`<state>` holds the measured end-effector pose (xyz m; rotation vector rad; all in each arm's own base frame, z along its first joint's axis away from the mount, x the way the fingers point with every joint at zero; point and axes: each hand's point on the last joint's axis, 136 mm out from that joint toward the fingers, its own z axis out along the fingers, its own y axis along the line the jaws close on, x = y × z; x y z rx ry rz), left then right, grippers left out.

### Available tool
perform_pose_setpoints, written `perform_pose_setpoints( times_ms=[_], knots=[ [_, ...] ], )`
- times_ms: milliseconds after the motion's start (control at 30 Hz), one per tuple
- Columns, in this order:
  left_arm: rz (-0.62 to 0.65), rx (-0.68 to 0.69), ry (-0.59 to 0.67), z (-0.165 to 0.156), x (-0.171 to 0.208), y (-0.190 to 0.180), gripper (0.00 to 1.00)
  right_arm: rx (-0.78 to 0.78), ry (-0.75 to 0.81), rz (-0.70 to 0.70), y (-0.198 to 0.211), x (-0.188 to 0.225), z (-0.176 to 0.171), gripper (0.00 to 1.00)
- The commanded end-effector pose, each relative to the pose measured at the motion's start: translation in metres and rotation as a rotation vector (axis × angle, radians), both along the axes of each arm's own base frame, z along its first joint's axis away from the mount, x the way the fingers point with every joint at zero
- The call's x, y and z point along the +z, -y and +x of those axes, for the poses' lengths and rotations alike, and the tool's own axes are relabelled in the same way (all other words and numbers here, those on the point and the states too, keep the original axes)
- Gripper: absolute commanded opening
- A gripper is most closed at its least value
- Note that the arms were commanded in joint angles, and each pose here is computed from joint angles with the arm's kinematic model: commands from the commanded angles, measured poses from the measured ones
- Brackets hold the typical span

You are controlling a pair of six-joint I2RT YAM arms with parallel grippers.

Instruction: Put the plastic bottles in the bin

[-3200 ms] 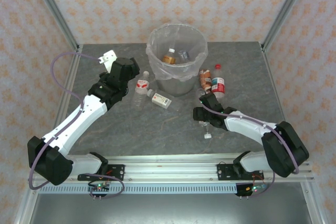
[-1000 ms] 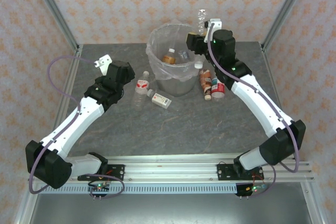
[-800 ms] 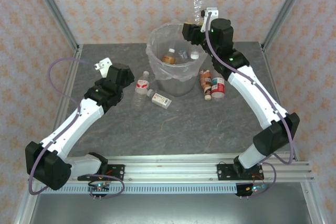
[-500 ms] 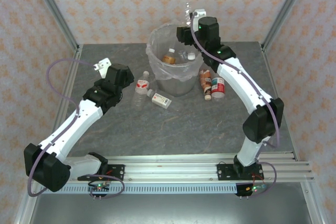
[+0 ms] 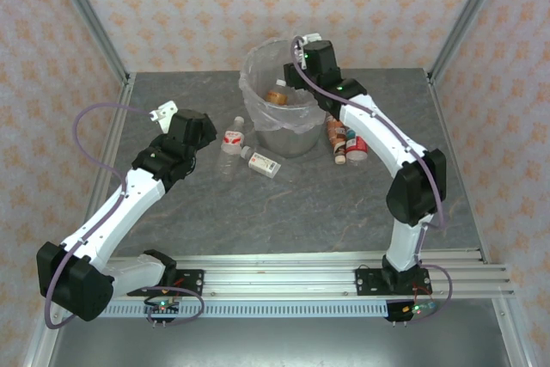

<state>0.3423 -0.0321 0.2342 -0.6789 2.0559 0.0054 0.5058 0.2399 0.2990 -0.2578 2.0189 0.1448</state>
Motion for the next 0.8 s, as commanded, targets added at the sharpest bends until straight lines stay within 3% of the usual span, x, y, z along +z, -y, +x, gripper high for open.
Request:
perform_pose_setpoints(
  times_ms=[0, 333, 767],
  knots=[
    [-0.016, 0.017, -0.011, 0.001, -0.005, -0.002, 1.00, -0.102, -0.035, -0.078, 0.013, -0.013, 0.003, 0.68],
    [-0.016, 0.021, -0.023, 0.000, -0.011, -0.003, 1.00, -0.135, -0.139, -0.115, 0.011, -0.048, 0.002, 0.74],
    [-0.008, 0.018, -0.053, 0.003, -0.022, -0.001, 1.00, -0.161, -0.103, -0.120, 0.009, -0.025, -0.004, 0.81]
  ],
)
